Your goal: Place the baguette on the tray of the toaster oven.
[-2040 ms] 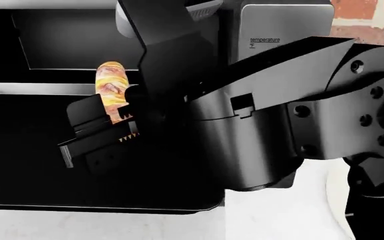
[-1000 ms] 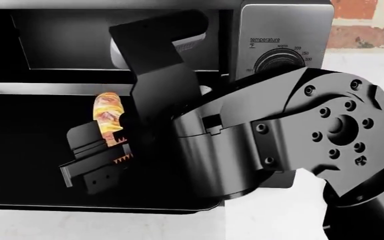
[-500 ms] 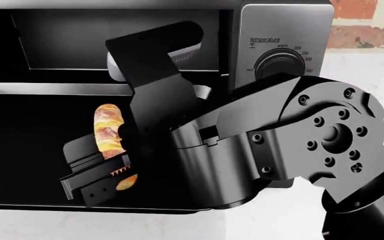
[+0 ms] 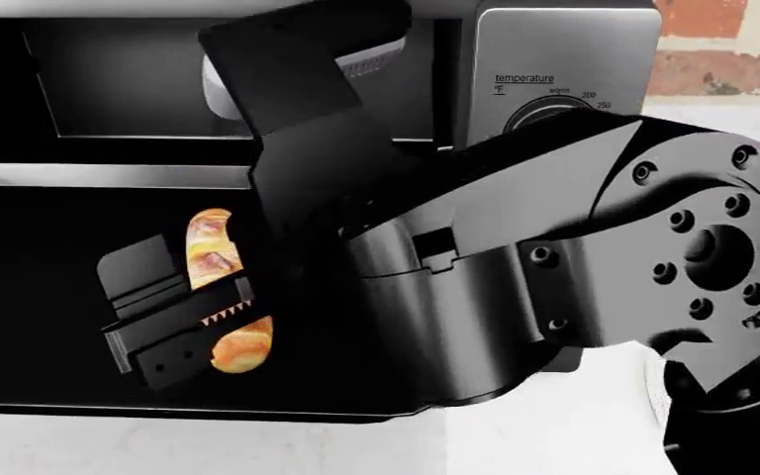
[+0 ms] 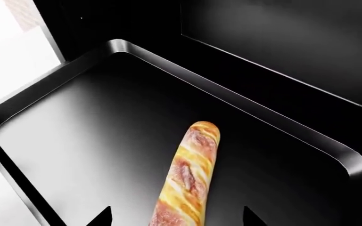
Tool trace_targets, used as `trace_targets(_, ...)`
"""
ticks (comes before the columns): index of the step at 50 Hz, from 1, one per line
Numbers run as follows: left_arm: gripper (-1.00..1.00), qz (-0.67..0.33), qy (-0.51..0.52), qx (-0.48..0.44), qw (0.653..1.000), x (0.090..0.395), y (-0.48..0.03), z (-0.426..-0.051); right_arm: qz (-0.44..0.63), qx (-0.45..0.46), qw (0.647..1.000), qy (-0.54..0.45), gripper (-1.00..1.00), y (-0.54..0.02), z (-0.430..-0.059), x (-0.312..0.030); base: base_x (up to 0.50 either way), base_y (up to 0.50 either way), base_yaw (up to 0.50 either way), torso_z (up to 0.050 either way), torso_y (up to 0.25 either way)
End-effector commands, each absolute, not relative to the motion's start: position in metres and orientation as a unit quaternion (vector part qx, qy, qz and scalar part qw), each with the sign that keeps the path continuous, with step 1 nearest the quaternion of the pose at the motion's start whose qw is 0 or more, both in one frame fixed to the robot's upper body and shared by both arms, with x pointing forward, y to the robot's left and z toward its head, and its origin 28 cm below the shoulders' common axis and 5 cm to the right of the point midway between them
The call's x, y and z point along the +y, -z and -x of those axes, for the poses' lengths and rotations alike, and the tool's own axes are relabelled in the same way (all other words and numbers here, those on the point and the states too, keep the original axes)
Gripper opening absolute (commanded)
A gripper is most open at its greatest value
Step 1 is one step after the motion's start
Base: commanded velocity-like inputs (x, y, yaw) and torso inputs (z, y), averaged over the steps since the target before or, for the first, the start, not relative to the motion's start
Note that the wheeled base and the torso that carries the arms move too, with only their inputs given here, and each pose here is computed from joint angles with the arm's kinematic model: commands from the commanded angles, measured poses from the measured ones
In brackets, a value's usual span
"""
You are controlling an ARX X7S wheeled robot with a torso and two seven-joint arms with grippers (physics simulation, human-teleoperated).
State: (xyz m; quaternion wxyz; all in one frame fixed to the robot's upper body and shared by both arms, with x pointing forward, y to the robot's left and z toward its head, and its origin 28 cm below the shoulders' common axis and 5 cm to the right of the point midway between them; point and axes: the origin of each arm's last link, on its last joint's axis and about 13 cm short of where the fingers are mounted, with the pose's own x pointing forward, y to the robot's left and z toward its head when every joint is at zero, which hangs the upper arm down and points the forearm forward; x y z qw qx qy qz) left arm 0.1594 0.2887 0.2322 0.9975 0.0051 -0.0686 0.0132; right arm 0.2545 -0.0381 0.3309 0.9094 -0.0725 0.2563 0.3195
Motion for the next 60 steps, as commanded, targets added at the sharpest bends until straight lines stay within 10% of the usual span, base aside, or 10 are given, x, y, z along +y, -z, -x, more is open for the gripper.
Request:
trace_targets(1,1.00,-0.005,-0.015,-0.070,0.997,0.290,-0.233,-0.159,0.062,0.216,0.930,-0.291,1.00,-0.333,-0.243,-0.043,0.00,0.00,0.00,0.000,0.000)
trace_targets(60,1.00,-0.013,-0.003,-0.068,0.998,0.282,-0.232,-0.165,-0.008,0.011,0.993,-0.121,1.00,-0.300,-0.159,-0.136,0.00,0.00,0.00,0.000,0.000)
